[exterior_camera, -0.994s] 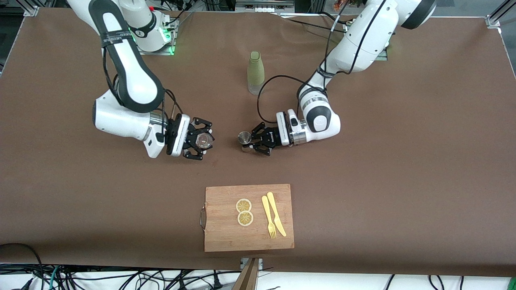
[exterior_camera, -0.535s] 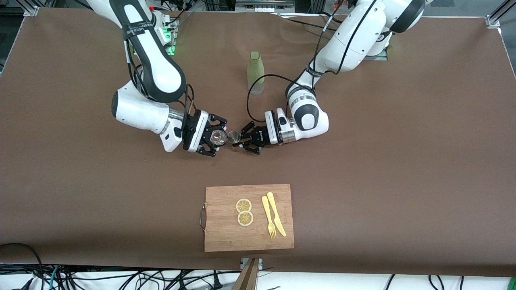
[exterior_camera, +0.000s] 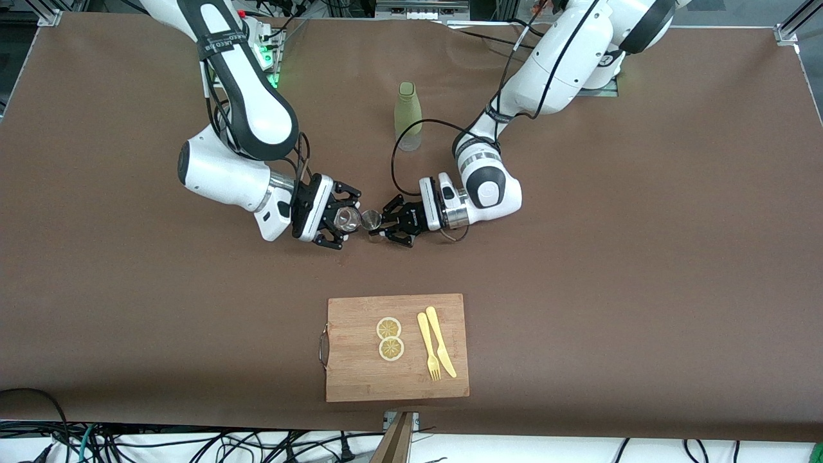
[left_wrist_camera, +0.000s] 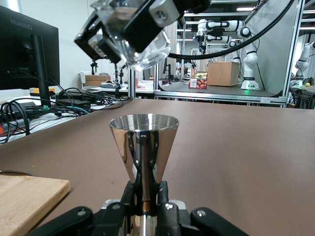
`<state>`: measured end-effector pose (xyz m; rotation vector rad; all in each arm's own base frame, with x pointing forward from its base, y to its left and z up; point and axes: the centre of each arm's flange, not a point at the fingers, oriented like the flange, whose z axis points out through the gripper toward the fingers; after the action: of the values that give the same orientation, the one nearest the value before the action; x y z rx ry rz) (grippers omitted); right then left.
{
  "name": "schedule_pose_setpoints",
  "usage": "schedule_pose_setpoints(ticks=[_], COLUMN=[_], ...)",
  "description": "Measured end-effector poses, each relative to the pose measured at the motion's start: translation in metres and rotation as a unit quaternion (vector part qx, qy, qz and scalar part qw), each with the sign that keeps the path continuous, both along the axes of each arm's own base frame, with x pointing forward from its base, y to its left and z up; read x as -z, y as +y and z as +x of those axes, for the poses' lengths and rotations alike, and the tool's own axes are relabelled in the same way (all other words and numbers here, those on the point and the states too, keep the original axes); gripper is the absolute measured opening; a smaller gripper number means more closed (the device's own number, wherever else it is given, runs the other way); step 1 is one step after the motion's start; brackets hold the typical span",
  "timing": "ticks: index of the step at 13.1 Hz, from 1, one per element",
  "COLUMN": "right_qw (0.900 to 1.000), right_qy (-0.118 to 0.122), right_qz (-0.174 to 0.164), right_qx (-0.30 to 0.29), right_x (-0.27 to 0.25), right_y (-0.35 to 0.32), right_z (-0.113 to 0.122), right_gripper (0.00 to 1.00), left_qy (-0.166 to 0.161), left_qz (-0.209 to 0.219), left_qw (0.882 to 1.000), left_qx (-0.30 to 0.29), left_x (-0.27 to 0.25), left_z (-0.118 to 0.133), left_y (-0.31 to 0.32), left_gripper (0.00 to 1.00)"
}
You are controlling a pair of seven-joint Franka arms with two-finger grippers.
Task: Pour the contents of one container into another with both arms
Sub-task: 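Tilt the glass cup with the right gripper over the jigger's rim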
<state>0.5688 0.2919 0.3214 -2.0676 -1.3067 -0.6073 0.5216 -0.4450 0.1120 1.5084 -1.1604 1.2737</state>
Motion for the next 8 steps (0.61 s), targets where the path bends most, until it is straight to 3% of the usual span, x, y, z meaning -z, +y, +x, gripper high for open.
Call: schedule_pose_setpoints(ticks=[8], right_qw=[0.999], right_qy=[0.004], right_qz=[-0.024], right_qx=[-0.03], right_x=[0.001], right_y=[-0.002], right_z=[-0.027], right_gripper=[0.28], left_qy=[0.0], left_qz=[0.001], left_qw=[1.0], left_qx=[-0.001], left_x=[0.0], left_z=[0.0], left_y=[0.0], left_gripper=[0.21])
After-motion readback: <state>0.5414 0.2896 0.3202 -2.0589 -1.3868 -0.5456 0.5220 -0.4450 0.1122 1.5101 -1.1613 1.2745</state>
